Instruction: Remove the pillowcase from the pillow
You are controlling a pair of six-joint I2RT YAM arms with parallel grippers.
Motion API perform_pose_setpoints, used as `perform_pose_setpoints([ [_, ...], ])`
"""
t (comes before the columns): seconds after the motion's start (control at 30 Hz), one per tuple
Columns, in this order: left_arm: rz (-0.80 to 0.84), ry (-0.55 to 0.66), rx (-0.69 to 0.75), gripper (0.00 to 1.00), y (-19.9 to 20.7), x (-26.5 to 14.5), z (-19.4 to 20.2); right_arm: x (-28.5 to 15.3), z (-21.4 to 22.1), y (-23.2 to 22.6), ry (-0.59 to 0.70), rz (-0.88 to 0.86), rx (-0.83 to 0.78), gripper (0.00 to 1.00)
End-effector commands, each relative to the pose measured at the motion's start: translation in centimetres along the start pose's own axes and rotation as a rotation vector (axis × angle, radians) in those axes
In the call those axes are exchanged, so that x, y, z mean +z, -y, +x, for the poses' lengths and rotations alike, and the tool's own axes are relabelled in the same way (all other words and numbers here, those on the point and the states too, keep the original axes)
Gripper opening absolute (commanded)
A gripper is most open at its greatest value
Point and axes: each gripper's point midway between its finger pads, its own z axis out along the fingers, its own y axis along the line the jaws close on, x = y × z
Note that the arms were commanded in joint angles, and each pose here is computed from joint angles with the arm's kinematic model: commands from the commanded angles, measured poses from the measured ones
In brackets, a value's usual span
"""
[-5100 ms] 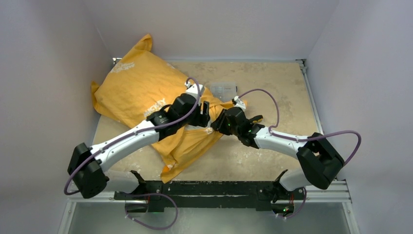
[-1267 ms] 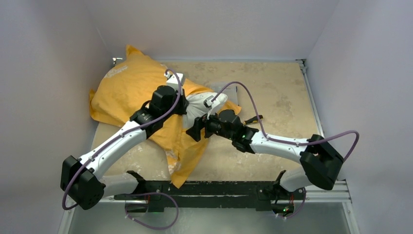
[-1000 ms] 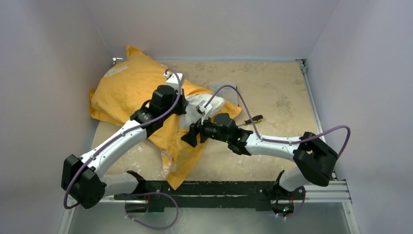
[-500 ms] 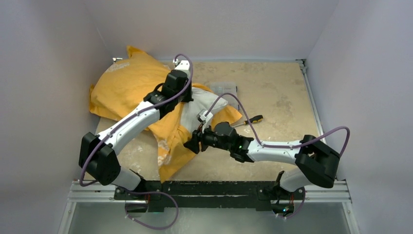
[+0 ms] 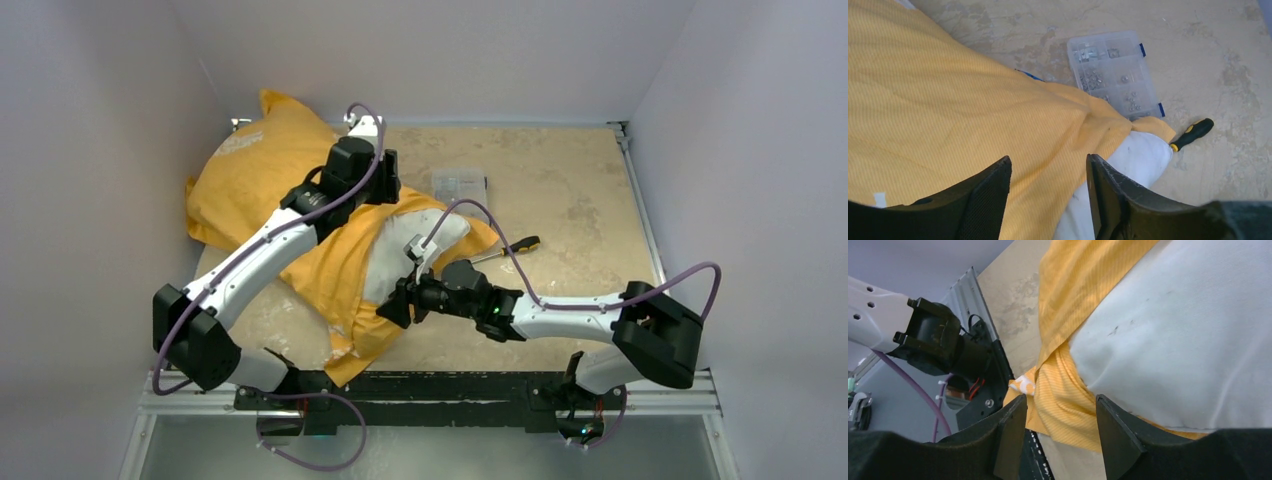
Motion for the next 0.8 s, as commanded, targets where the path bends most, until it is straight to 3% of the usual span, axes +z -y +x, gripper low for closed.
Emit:
perform_pose_setpoints([
  [0.0, 0.061, -0.033, -0.021, 0.57, 0.6, -3.9, -0.4, 0.1, 0.1, -0.9, 0.002, -0.036, 0.014, 0.56],
  [0.17, 0.092, -0.076, -0.026, 0.59, 1.1, -6.9, 2.7, 0.0, 0.1, -1.0, 0.005, -0.041, 0.017, 0.56],
  [0.33, 0.114, -0.183, 0.009, 0.59, 2.0, -7.8, 8.4, -1.0, -1.7, -1.0, 0.063, -0.003, 0.044, 0.57],
  [0.57, 0.092, -0.230, -0.010, 0.59, 1.5, -7.7, 12.2, -4.1, -6.3, 1.6, 0.193, 0.253, 0.205, 0.79],
  [0.77, 0.102, -0.299, 0.003, 0.61, 1.9, -7.0, 15.0, -4.8, -5.6, 3.2, 0.193, 0.353, 0.282, 0.82],
])
